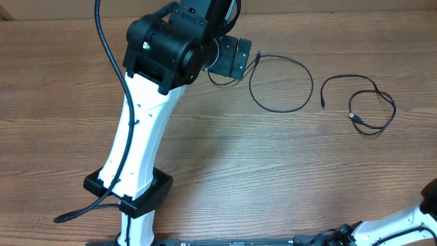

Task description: Untangle cables

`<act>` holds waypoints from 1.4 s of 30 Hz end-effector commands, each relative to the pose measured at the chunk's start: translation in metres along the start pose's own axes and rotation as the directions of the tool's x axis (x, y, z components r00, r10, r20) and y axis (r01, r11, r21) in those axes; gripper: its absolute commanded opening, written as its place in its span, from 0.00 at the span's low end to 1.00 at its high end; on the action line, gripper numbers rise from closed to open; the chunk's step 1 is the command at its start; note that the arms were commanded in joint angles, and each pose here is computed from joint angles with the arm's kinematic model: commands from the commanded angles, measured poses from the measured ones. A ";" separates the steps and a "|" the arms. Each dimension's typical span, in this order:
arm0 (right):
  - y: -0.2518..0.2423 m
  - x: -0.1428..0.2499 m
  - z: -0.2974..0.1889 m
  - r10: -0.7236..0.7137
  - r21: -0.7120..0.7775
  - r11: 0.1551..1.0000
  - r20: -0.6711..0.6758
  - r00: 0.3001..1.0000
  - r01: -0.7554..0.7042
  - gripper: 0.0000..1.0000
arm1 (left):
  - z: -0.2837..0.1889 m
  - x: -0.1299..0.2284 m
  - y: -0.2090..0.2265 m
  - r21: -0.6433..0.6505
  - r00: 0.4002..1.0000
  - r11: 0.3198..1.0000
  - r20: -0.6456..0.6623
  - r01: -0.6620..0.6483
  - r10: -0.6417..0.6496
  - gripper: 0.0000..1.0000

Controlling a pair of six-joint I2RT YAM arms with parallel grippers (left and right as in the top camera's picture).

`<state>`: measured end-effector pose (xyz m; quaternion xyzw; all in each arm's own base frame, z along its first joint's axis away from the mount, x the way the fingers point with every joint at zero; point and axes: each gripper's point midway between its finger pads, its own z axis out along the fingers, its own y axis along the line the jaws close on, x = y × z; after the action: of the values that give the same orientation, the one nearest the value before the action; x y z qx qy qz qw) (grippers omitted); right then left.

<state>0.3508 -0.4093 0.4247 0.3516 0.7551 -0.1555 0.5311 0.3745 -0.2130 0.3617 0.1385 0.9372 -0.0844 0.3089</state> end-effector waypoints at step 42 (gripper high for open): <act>-0.030 0.322 0.120 0.097 0.276 0.959 -0.541 0.835 0.067 1.00 | 0.001 0.002 -0.003 0.008 1.000 1.000 -0.010 -0.002 0.002 1.00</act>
<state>0.3375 -0.3807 0.0537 0.4644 0.8481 -0.1404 0.2130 0.3741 -0.2128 0.3614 0.1386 0.9375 -0.0839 0.3079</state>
